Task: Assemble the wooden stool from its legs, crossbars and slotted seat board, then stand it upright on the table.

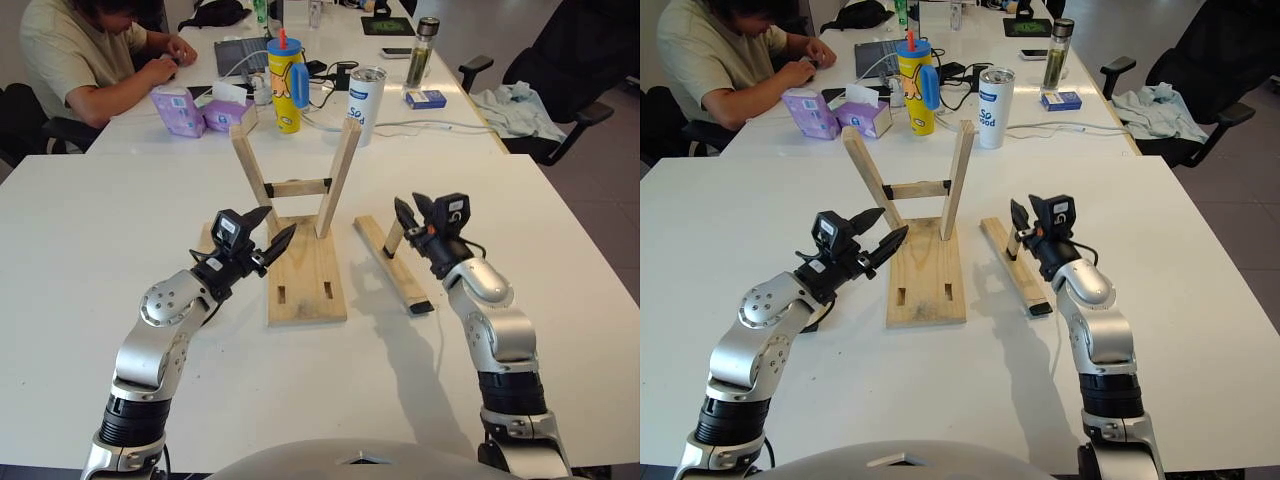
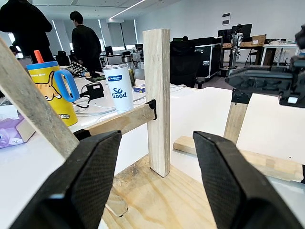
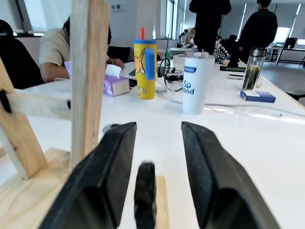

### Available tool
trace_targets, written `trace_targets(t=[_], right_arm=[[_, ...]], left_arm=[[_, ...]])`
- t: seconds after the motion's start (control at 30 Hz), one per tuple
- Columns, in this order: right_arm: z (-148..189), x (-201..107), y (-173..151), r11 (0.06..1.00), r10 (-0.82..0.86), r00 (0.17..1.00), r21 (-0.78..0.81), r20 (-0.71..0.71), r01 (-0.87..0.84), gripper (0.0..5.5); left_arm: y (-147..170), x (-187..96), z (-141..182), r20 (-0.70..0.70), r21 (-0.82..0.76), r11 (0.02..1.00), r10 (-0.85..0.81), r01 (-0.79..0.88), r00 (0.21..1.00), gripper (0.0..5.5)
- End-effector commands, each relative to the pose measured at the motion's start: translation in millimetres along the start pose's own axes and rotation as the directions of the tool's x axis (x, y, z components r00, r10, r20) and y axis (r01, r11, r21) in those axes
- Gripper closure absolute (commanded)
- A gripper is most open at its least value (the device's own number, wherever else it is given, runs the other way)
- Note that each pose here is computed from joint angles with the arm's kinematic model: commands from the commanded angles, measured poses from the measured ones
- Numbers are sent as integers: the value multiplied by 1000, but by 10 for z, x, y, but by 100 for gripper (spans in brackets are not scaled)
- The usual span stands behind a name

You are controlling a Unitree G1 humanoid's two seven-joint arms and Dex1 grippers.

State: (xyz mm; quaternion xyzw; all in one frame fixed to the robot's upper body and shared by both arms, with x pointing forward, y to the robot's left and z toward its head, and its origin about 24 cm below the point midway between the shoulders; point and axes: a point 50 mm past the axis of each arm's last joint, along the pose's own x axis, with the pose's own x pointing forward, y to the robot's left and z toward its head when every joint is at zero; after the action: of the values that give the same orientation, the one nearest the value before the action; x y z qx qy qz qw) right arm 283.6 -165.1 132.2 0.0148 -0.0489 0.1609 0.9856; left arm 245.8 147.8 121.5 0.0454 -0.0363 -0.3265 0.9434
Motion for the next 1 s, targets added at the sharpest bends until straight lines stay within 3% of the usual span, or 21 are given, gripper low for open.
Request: trace_targets(t=[0.03,0.17,0.3,0.37,0.4,0.47,0.53,0.73,0.87,1.0], right_arm=[[470,186,27,1000,10,990,-11,139,-9,375],[761,363,90,998,23,972,-55,233,-10,375],[654,449,153,997,23,978,-72,207,-9,375],[192,480,152,999,1,1000,-45,21,0,375],[-238,418,119,998,-40,985,-45,-171,33,375],[-891,95,45,993,-101,903,14,-418,117,375],[-1068,-67,36,990,-109,875,26,-471,137,375],[-627,215,-13,996,-89,961,-6,-261,91,375],[-44,392,-34,998,-64,998,-25,23,65,375],[510,428,48,997,20,958,-78,286,3,375]], left_arm=[[1,4,-15,-1,0,1000,11,-11,1000,271],[-4,32,-13,4,-2,1000,6,-6,1000,271],[12,60,2,11,2,1000,4,-4,1000,271],[12,66,2,12,2,1000,6,-6,1000,271],[10,73,2,14,2,1000,4,-4,1000,271],[16,100,9,18,5,1000,-5,5,1000,271],[34,100,11,19,7,1000,-5,4,1000,271],[47,97,5,18,10,1000,3,-3,1000,271],[42,113,10,23,9,1000,1,-1,1000,271],[34,112,2,24,5,1000,4,-4,1000,271]])
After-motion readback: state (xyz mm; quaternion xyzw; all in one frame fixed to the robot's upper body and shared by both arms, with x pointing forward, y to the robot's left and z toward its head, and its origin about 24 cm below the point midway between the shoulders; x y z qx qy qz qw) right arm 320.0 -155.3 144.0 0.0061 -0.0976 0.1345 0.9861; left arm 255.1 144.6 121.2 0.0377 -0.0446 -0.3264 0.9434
